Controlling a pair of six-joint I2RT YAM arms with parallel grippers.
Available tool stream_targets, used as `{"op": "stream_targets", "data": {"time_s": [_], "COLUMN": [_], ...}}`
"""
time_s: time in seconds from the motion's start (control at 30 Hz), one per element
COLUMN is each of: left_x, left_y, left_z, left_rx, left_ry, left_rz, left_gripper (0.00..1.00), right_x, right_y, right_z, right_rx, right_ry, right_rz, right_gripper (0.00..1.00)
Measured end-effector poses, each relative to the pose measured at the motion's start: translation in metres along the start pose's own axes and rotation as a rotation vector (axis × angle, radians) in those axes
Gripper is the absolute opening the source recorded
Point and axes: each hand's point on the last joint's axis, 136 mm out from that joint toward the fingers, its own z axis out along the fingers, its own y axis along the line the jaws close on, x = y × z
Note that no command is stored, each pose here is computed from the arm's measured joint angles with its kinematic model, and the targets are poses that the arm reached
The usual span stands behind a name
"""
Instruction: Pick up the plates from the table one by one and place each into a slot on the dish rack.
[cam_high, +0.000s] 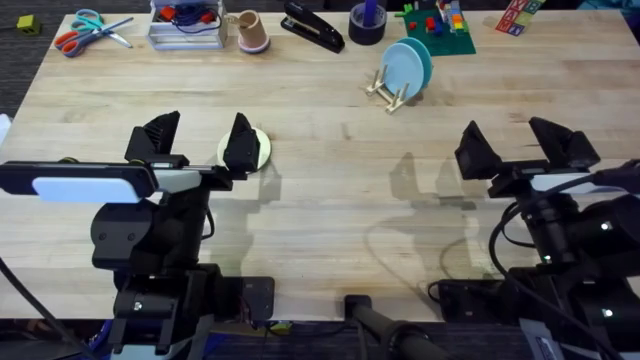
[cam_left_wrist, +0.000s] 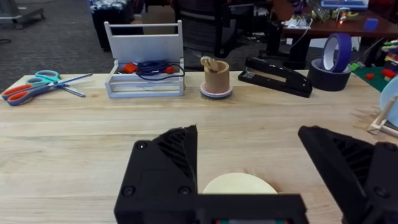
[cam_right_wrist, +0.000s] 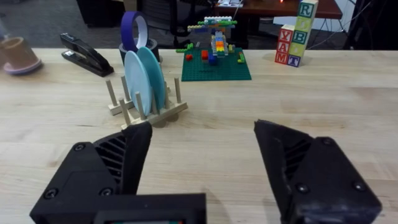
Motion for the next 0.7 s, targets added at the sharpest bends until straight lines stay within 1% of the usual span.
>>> {"op": "stream_targets", "data": {"time_s": [0.7], "left_x": [0.0002], "left_y": [0.0000], "left_z": [0.0000], "left_rx": [0.000], "left_ry": [0.001], "left_rz": [0.001], "left_gripper": [0.994], "right_x": [0.0016], "right_y": [0.0000], "right_z": [0.0000], "right_rx": [0.000], "right_ry": [0.007], "right_rz": [0.001], "right_gripper": [0.993]}}
